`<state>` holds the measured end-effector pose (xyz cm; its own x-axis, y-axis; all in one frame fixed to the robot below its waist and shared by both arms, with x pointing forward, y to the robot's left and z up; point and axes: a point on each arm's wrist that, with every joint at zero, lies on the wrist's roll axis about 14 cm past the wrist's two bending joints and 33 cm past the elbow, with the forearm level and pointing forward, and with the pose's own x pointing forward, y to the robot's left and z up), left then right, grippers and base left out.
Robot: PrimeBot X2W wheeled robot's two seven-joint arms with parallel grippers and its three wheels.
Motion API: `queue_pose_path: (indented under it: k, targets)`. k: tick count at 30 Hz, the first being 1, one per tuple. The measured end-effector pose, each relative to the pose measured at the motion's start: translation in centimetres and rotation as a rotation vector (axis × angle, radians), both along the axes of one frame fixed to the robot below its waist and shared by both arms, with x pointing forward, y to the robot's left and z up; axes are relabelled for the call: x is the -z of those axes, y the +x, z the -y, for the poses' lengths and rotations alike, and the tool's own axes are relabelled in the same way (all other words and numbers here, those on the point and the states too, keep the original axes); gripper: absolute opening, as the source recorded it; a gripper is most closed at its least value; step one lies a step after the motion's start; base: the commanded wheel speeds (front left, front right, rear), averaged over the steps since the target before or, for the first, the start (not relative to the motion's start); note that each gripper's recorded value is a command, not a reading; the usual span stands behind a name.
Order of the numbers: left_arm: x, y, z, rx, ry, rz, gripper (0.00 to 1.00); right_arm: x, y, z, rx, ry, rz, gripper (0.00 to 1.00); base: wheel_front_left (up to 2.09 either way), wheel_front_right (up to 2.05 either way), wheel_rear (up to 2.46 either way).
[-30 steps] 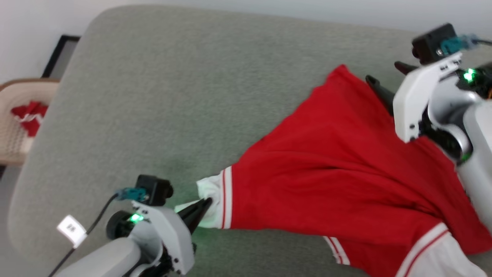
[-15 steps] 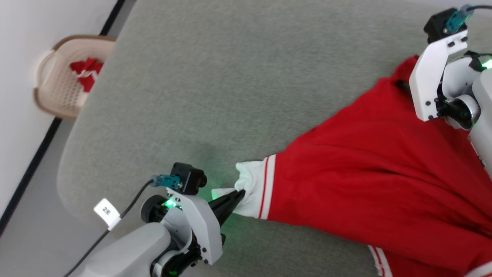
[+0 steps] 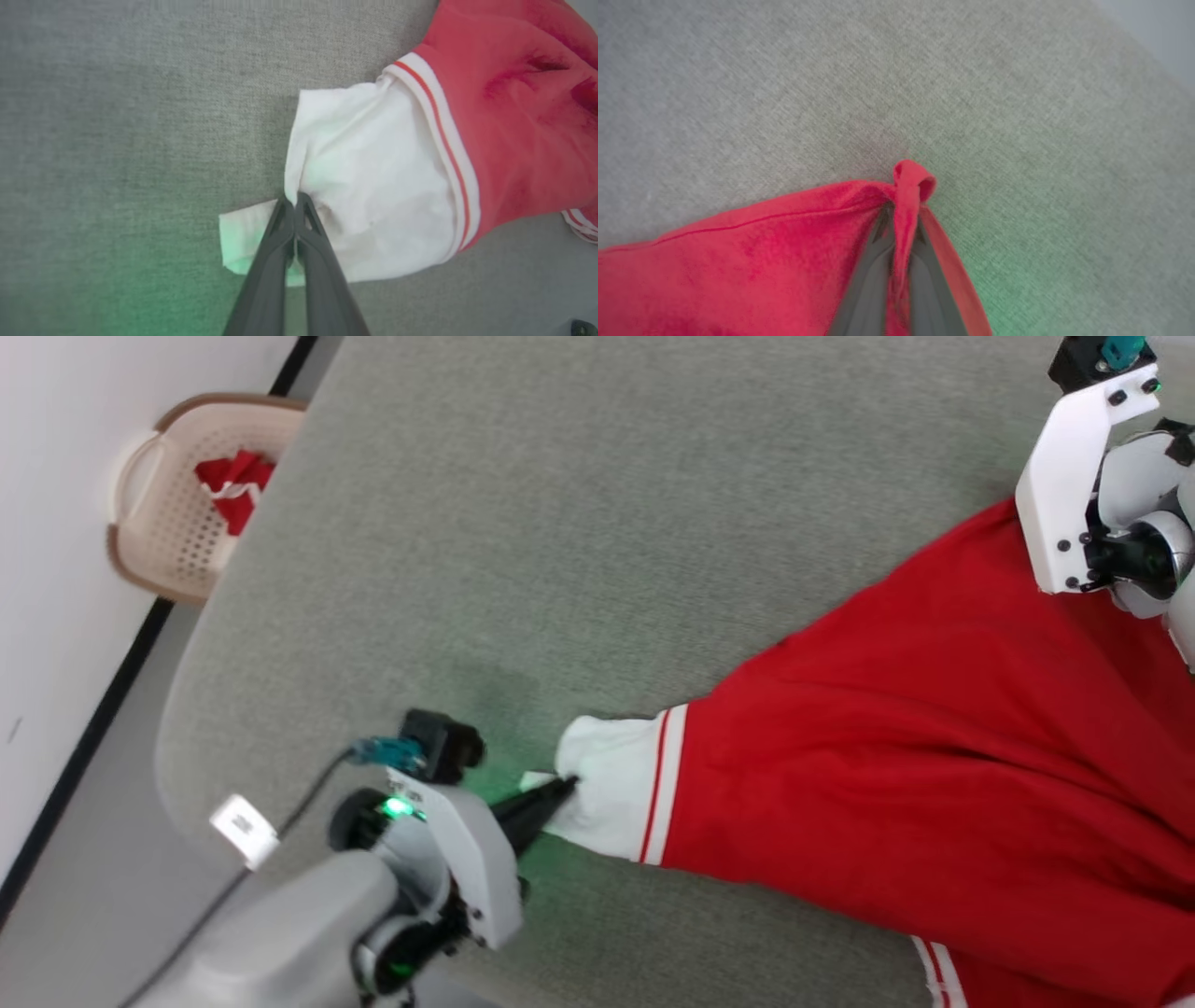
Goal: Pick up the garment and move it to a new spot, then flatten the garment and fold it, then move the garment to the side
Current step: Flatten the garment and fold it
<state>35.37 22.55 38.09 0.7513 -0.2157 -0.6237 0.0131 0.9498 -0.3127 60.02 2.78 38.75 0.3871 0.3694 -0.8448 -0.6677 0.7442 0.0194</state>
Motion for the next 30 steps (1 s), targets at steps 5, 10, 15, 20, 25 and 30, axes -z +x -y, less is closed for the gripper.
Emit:
queue_pose_path:
  k: [5, 10, 15, 20, 25, 30]
  targets:
    - [-1.5, 1.6, -1.6, 0.025, 0.054, 0.021, 0.0, -1.9, 0.5, 1.6, 0.027, 0.024, 0.052, 0.0, 0.0, 0.0, 0.0]
    - [-5.5, 4.8, -3.5, 0.06, 0.148, 0.095, 0.0, -6.8, 1.6, 2.1, 0.05, 0.126, 0.18, 0.0, 0.0, 0.0, 0.0]
    - [-11.6, 8.5, -4.9, 0.091, 0.242, 0.187, 0.0, -11.5, 2.1, 4.3, 0.099, 0.195, 0.294, 0.0, 0.0, 0.0, 0.0]
    - [-18.8, 12.2, -5.4, 0.101, 0.322, 0.305, 0.0, -16.6, 2.1, 6.3, 0.148, 0.268, 0.397, 0.0, 0.0, 0.0, 0.0]
    - [-26.3, 15.2, -5.3, 0.083, 0.383, 0.441, 0.0, -22.1, 1.7, 8.5, 0.186, 0.316, 0.516, 0.0, 0.0, 0.0, 0.0]
    - [-32.5, 17.1, -4.3, 0.077, 0.418, 0.565, 0.0, -27.4, 1.1, 10.6, 0.243, 0.379, 0.635, 0.0, 0.0, 0.0, 0.0]
